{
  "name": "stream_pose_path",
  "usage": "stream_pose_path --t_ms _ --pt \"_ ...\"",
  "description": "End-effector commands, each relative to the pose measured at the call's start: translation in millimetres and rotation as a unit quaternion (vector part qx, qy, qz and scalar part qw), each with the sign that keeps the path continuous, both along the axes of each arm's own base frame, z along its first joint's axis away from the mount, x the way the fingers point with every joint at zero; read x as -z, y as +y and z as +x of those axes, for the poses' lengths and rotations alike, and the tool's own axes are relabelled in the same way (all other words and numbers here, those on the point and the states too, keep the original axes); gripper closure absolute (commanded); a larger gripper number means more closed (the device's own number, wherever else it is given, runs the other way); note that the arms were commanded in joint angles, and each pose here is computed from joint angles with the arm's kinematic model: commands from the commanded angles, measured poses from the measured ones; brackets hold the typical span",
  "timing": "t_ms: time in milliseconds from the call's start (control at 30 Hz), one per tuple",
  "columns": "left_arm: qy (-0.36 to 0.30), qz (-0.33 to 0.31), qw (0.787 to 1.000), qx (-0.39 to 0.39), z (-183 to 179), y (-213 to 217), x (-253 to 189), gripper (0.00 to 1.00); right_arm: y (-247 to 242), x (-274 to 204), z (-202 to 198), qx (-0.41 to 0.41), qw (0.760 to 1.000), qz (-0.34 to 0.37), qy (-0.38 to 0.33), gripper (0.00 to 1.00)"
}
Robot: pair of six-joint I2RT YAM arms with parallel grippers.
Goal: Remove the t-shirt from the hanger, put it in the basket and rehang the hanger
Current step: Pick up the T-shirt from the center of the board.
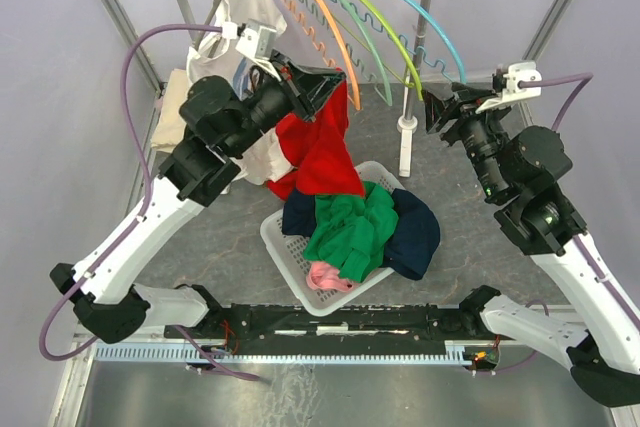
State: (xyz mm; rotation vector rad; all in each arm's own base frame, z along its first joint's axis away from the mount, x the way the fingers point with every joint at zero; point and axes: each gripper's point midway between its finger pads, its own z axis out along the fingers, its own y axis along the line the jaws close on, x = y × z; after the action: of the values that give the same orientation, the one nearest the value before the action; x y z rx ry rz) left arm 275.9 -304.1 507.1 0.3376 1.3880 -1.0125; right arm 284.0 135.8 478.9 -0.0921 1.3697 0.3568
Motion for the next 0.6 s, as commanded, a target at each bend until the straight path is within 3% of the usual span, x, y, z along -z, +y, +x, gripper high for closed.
stream_pose_path --t_ms 0,300,567 --pt "-0.119 -0.079 0.988 0.063 -49.7 12.8 -92.9 0.97 -9.9 -9.2 -3.7 0.016 1.000 0.018 -0.013 0.37" --pt "-0.134 -0.109 0.977 0.123 -75.5 8.4 -121.2 0.97 -14.1 -6.6 -4.9 0.024 0.999 0.019 -0.012 0.37" --pt "-0.081 -0.087 0.982 0.148 -77.7 -1.3 -77.7 0.97 -19.7 -4.9 -5.6 0.037 0.999 0.022 -0.011 0.37"
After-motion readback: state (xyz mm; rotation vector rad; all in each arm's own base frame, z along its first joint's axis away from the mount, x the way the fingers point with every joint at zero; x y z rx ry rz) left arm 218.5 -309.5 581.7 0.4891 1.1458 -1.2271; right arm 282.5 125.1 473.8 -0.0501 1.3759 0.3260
